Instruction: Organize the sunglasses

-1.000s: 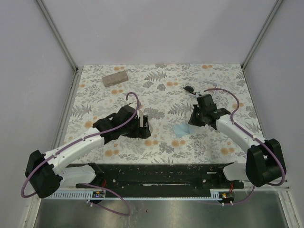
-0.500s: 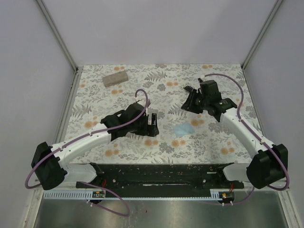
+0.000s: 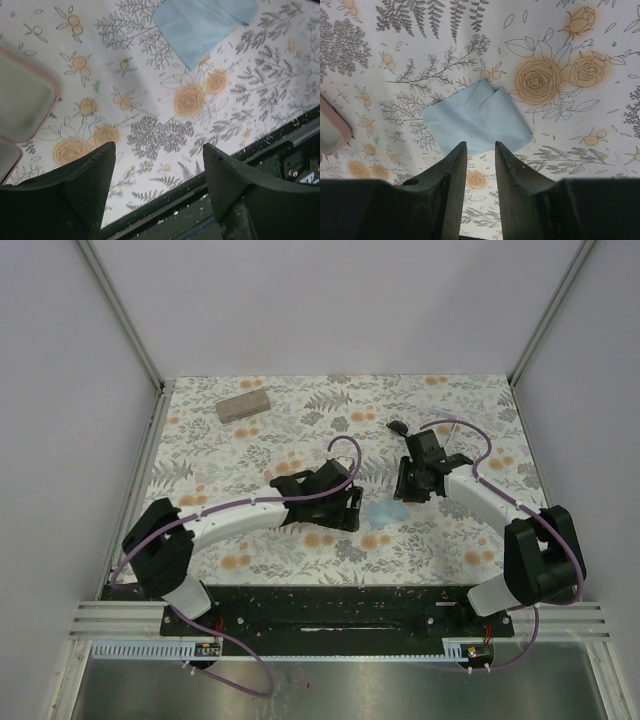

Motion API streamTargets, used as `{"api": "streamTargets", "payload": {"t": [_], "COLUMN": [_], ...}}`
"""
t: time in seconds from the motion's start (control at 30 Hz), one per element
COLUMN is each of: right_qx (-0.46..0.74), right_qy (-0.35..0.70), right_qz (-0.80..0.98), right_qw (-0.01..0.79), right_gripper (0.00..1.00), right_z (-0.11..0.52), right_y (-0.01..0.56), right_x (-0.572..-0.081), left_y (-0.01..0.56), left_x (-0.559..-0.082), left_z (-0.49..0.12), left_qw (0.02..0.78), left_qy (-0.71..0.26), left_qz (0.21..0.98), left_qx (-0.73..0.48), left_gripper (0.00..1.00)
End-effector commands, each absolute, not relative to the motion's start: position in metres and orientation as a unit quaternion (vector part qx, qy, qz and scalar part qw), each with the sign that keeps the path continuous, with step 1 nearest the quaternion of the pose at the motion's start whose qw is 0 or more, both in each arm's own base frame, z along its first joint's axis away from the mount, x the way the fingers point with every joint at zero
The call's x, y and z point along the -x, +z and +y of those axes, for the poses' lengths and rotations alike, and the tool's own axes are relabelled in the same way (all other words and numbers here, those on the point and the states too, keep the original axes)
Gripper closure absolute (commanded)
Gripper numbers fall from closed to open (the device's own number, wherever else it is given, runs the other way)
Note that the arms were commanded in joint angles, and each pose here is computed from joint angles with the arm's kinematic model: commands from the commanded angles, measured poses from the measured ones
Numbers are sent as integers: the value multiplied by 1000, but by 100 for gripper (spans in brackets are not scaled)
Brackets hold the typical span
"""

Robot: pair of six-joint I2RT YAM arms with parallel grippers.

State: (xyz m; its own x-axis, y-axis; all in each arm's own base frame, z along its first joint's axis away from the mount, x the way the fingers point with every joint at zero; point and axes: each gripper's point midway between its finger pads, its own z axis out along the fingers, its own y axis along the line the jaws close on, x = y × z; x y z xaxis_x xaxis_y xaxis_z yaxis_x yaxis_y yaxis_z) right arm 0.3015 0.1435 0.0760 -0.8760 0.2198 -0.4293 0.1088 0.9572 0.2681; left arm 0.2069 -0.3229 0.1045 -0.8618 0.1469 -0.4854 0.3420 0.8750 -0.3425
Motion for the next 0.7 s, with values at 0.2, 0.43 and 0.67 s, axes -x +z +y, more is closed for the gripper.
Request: {"api": "streamTargets", "payload": {"t": [0.2,0.43,0.67], "right_qx": [-92,-95,-97], "right_qy": [79,90,115], "right_qz": [968,971,972], "right_qw": [219,198,180], "right_gripper": [62,66,73], "right_z": [129,132,142], "right_y": [47,30,19], "right_x": [-289,-278,-277], "left_y": [100,81,73], "left_x": [-252,-254,-254], "left_z": [-364,-378,-381], "left_qw": [263,247,238], "left_qy": [-204,-212,-210], "left_qz": [938,941,943], "left_qx": [-99,-98,-100], "left_gripper": [32,35,36]}}
